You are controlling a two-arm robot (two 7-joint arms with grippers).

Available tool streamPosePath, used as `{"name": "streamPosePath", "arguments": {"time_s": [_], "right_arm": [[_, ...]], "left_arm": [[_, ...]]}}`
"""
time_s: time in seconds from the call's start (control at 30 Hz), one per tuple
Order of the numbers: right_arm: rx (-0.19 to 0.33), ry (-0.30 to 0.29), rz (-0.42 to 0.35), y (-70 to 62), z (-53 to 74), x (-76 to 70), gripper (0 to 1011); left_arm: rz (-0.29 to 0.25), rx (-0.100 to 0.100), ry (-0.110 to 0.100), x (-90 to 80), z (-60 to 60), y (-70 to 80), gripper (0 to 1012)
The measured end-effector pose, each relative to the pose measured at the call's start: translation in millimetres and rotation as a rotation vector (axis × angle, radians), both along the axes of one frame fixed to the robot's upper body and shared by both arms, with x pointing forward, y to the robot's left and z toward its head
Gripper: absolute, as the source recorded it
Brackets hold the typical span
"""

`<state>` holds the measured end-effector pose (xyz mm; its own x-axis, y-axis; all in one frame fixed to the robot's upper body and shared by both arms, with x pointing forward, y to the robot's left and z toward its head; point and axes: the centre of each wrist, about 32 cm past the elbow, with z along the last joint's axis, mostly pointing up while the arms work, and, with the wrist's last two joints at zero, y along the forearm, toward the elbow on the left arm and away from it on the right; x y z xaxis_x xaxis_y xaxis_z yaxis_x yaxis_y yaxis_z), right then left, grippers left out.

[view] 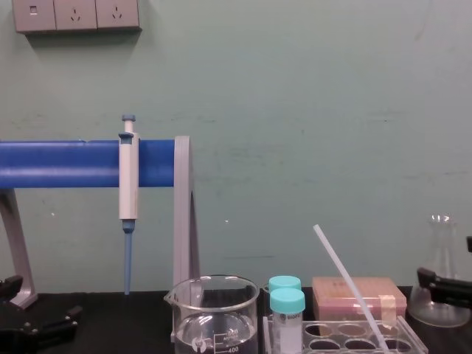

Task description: Pick up the stirring rod with one hand, then place it down.

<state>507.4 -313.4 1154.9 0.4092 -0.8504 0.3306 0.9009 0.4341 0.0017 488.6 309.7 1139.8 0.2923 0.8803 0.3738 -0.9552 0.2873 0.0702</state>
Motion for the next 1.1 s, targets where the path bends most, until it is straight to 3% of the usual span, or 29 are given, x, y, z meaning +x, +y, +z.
{"name": "streamPosePath", "arguments": {"time_s": [0.33,1.1], "right_arm": [[0.000,-0.030,0.071,5.0,2.9,20.7,1003],[0.061,0.054,0.251,18.5,7.0,86.0,1003]], "left_arm": [[0.000,0.000,0.000,0.0,0.0,0.0,1000],[0.000,0.000,0.000,0.0,0.0,0.0,1000]]}}
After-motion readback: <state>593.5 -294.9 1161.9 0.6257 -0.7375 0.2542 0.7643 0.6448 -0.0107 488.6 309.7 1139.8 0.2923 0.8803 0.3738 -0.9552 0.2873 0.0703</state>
